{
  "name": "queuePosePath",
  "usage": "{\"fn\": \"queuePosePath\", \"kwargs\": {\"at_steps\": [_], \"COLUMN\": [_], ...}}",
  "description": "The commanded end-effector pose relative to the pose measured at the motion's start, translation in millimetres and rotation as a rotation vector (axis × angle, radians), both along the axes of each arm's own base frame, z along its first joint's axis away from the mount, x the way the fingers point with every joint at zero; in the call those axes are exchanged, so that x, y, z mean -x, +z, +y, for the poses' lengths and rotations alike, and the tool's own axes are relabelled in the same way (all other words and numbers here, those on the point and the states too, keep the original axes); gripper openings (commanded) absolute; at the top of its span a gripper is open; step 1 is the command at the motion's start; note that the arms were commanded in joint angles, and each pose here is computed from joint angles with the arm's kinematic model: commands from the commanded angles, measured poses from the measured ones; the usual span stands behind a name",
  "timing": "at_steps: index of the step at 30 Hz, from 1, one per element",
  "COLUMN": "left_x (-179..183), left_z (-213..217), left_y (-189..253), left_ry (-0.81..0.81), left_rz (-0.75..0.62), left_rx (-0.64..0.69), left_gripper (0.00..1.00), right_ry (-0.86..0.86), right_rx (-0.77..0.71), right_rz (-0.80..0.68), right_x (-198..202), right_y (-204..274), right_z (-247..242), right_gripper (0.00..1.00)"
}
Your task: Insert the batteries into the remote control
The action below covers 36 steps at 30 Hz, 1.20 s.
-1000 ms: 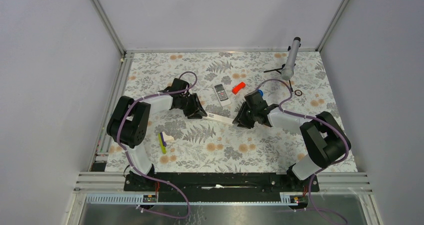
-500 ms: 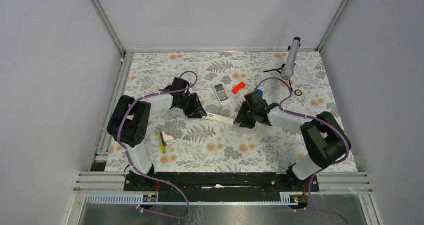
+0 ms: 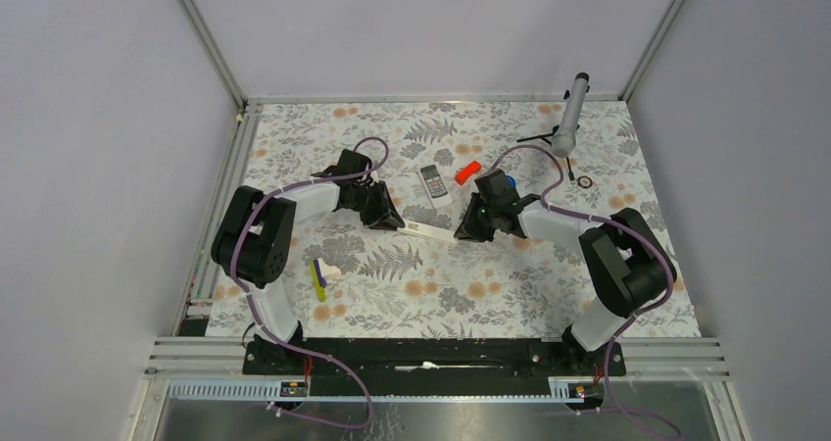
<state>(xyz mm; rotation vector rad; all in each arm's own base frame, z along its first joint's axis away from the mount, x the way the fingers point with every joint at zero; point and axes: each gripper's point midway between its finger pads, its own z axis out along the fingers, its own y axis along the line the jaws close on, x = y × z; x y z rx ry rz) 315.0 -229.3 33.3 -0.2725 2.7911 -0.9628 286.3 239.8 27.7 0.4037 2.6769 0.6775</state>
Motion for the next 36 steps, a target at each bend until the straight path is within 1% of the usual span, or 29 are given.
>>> {"fn": "queuePosePath", "kwargs": {"at_steps": [1,11,16,19,22,26,29,31,33,34,36], "left_x": [9,19,23,23,17,-4,-21,-29,-38,-42,-49], "left_z": [21,8,0,1,7,15,16,14,14,14,16], "left_y": [-38,-43,-44,-43,-38,-21,-3,9,21,26,34], "left_ry": [0.003,-0.004,-0.006,-0.002,0.012,0.024,0.022,0.02,0.018,0.019,0.02], "left_rz": [0.049,0.087,0.101,0.097,0.075,0.011,-0.047,-0.081,-0.118,-0.132,-0.158], "left_rx": [-0.131,-0.032,0.032,0.035,0.016,-0.016,-0.027,-0.027,-0.032,-0.038,-0.054], "left_gripper": [0.18,0.0,0.0,0.0,0.0,0.0,0.11,0.2,0.28,0.32,0.39], "right_ry": [0.024,0.025,-0.002,-0.021,-0.026,-0.009,0.012,0.026,0.049,0.061,0.087], "right_rx": [0.022,0.018,0.072,0.084,0.084,0.099,0.11,0.114,0.107,0.103,0.089], "right_rz": [0.066,0.12,0.16,0.17,0.141,0.068,0.006,-0.034,-0.074,-0.089,-0.106], "right_x": [7,14,14,13,7,-5,-14,-20,-25,-27,-30], "right_y": [-19,-40,-49,-52,-47,-31,-15,-5,7,11,18], "right_z": [-1,5,5,7,8,7,7,7,10,11,16], "right_gripper": [0.18,0.06,0.02,0.02,0.05,0.11,0.18,0.25,0.3,0.31,0.38]}}
